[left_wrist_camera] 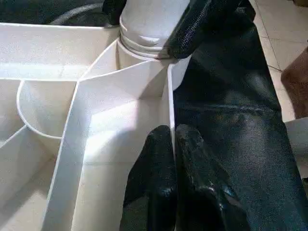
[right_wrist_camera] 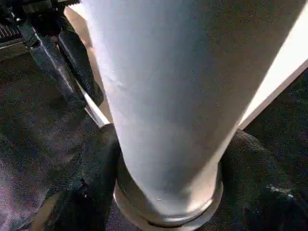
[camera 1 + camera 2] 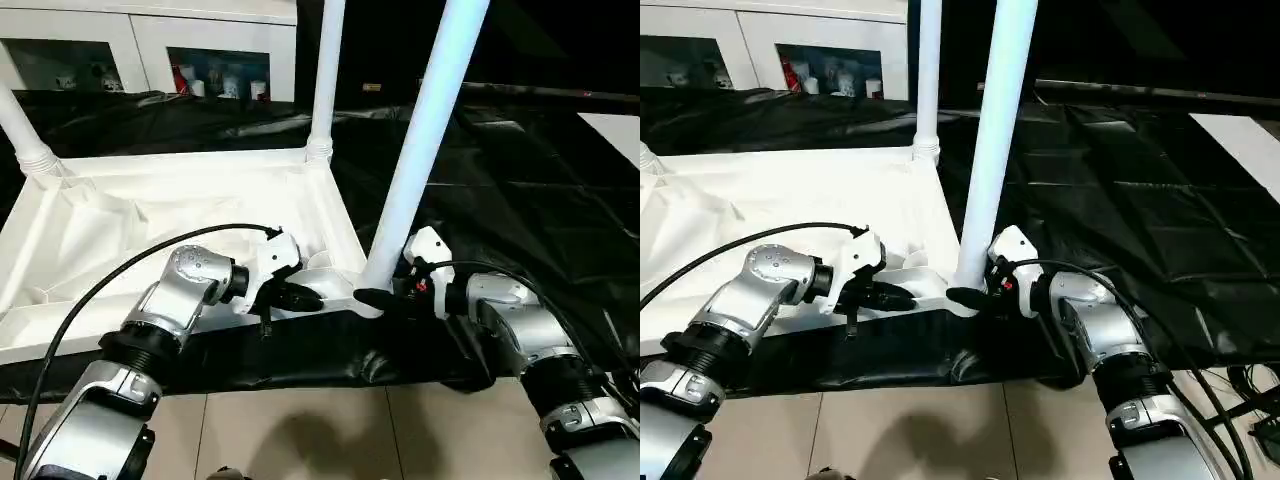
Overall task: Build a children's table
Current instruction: Rotate leg to tighten
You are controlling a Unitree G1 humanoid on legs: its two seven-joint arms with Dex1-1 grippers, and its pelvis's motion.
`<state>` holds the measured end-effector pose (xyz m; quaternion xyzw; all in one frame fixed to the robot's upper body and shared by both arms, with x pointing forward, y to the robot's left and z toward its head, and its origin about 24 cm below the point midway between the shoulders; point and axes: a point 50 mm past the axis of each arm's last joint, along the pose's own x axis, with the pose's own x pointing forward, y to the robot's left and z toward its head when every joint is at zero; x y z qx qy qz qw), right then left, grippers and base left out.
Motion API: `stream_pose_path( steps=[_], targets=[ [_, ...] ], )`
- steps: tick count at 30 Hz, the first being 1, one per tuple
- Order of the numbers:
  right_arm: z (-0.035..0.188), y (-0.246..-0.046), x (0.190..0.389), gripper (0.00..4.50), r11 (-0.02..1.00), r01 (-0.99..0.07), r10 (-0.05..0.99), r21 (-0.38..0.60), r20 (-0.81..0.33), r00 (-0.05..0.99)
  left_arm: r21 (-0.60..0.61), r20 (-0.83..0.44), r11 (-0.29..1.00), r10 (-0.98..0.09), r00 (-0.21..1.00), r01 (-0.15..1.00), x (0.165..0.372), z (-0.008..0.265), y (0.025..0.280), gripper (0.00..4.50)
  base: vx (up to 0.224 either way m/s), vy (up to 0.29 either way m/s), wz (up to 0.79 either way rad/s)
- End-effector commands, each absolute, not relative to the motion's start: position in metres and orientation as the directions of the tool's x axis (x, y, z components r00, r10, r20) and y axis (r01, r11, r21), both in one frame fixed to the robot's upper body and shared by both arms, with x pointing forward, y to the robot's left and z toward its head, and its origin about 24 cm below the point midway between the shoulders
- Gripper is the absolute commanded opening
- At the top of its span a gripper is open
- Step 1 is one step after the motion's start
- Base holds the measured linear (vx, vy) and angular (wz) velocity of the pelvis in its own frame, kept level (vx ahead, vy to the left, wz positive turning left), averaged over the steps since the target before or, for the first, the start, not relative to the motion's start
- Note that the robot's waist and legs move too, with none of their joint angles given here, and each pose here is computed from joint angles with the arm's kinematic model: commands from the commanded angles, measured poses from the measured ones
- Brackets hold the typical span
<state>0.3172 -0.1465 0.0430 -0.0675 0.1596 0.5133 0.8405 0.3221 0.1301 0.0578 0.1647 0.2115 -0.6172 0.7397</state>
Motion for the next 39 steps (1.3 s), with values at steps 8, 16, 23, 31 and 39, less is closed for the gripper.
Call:
stream_pose_path(
  steps=[8, 16, 23, 31, 39],
  targets=[
    [0.022, -0.152, 0.331, 2.65, 0.791, -0.605, 0.592, 0.091, -0.365, 0.718, 0.038, -0.475, 0.346, -0.819, 0.322, 0.937, 0.337, 0.053, 0.097, 0.0, 0.0, 0.0, 0.0],
    [0.017, -0.132, 0.349, 2.64, 0.951, -0.272, 0.309, 0.148, -0.377, 0.873, 0.071, -0.451, 0.52, -0.744, 0.492, 0.851, 0.347, 0.052, 0.048, 0.0, 0.0, 0.0, 0.0],
    [0.024, -0.114, 0.352, 2.64, 0.932, -0.357, 0.356, 0.066, -0.352, 0.865, 0.076, -0.452, 0.485, -0.762, 0.464, 0.871, 0.345, 0.05, 0.045, 0.0, 0.0, 0.0, 0.0],
    [0.035, -0.133, 0.349, 3.76, 0.84, -0.543, 0.519, 0.008, -0.308, 0.797, 0.052, -0.474, 0.342, -0.819, 0.325, 0.938, 0.337, 0.048, 0.075, 0.0, 0.0, 0.0, 0.0],
    [0.048, -0.159, 0.331, 3.81, 0.627, -0.778, 0.737, -0.035, -0.297, 0.607, -0.02, -0.512, 0.16, -0.85, 0.127, 0.987, 0.324, 0.053, 0.111, 0.0, 0.0, 0.0, 0.0]
  ],
)
